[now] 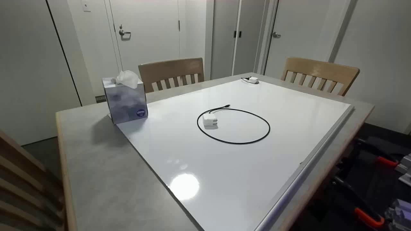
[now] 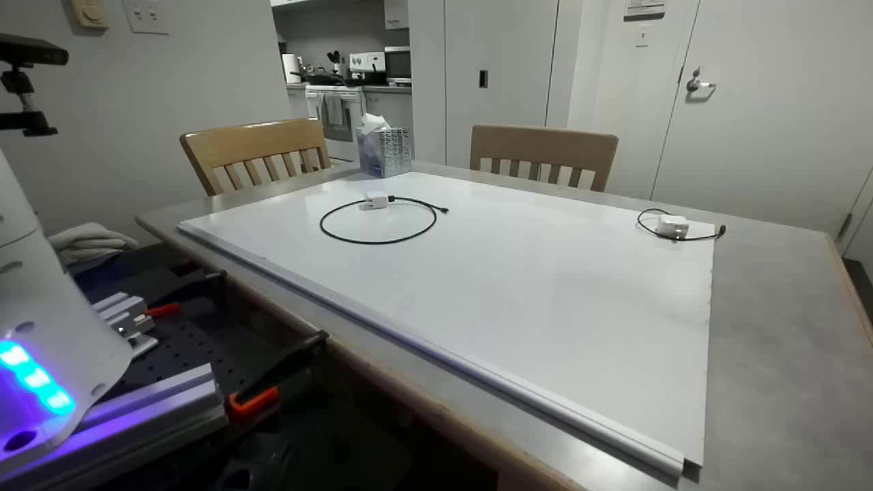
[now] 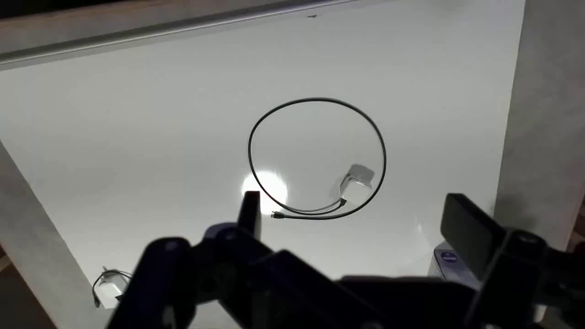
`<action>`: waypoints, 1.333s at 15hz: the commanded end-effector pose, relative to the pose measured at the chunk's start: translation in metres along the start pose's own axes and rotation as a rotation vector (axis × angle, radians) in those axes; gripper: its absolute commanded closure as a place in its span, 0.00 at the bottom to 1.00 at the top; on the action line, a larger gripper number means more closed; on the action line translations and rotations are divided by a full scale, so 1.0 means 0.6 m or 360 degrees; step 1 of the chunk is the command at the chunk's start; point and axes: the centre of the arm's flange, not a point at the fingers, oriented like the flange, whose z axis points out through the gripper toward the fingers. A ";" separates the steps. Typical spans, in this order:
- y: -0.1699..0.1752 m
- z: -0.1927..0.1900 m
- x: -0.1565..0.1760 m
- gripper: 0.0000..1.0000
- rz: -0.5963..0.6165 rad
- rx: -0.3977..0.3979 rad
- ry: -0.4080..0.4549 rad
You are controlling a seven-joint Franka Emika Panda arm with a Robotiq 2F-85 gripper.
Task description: Lay the charger across the board
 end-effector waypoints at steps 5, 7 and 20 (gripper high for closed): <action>0.000 0.000 0.000 0.00 0.0000 0.0000 0.0000; 0.000 0.000 0.000 0.00 0.0000 0.0000 0.0000; 0.014 0.007 -0.003 0.00 -0.0030 0.0000 -0.0005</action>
